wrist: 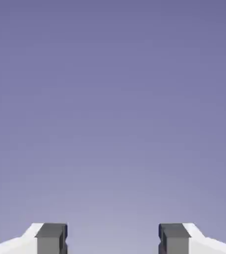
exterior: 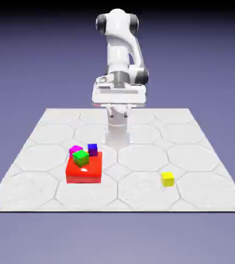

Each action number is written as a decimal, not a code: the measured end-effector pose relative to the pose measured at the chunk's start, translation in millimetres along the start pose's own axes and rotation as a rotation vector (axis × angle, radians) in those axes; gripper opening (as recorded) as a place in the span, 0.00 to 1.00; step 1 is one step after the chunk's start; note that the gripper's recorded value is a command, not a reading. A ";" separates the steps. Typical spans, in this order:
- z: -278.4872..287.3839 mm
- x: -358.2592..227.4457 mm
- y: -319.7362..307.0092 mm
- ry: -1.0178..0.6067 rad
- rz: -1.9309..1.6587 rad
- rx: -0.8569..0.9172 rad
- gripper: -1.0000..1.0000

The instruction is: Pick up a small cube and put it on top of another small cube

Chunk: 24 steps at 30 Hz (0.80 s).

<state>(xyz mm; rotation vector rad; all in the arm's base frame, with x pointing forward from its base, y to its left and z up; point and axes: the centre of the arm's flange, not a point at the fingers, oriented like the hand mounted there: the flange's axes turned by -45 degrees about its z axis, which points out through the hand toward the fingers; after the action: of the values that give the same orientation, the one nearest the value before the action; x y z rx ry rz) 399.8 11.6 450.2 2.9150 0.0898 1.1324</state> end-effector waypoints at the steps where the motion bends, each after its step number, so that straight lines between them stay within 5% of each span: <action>1: 10.9 1.7 -5.7 -0.047 -0.004 0.002 0.50; 24: 229.6 -68.8 -167.0 -1.084 -0.070 0.024 0.50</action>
<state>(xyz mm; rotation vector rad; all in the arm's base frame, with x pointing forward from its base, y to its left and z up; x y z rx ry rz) 496.0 176.3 228.9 3.0471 0.1747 -0.5308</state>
